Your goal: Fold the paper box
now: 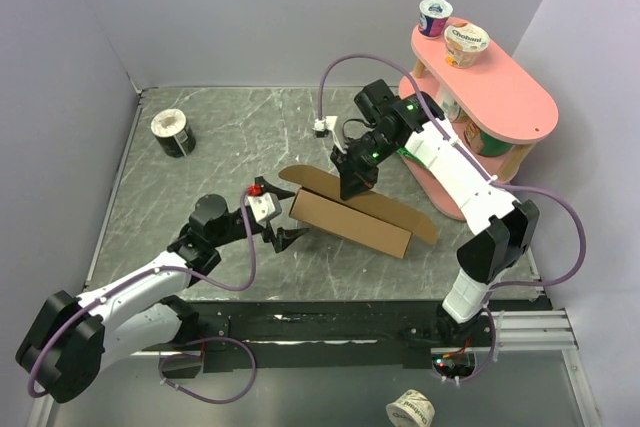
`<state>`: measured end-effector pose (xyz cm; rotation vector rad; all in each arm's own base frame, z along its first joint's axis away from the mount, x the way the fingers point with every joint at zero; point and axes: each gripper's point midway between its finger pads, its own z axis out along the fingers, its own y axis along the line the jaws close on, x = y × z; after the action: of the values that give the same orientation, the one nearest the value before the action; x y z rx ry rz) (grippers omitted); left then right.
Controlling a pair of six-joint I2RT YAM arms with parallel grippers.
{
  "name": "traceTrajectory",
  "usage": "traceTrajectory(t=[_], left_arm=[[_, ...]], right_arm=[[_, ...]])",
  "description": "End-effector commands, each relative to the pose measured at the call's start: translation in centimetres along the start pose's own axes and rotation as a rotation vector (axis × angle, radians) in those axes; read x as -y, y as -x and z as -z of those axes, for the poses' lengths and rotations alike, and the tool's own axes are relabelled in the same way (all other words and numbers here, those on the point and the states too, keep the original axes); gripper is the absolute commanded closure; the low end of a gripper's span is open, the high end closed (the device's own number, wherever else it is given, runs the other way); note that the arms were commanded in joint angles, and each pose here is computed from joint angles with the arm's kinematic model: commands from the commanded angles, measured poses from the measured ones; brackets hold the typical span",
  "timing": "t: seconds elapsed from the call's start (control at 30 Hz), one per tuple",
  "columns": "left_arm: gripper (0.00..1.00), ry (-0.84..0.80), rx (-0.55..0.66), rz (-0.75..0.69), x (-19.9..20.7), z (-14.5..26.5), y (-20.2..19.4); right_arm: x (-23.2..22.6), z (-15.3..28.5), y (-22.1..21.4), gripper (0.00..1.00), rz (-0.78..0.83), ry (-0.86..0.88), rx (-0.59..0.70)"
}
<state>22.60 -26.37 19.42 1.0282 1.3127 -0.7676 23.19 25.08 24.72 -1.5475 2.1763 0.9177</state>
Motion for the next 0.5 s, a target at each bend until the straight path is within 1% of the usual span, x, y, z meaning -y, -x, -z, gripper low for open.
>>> traceTrajectory(t=[0.0, 0.2, 0.33, 0.47], left_arm=[[0.04, -0.161, 0.034, 0.036, 2.8, -0.4, 0.7], [0.04, -0.172, -0.005, 0.056, 2.6, -1.2, -0.3], [0.04, -0.138, -0.021, 0.065, 1.8, -1.4, -1.4], [0.04, -0.104, -0.001, 0.1, 0.8, -1.2, -2.3]], right_arm=[[-2.4, 0.3, -0.8, 0.92, -0.017, 0.095, -0.019], [-0.8, -1.6, -1.4, 0.91, -0.066, 0.125, -0.069], [0.1, -2.1, -2.0, 0.9, -0.083, 0.08, -0.091], [0.0, -2.2, -2.3, 0.9, -0.077, 0.076, -0.092]])
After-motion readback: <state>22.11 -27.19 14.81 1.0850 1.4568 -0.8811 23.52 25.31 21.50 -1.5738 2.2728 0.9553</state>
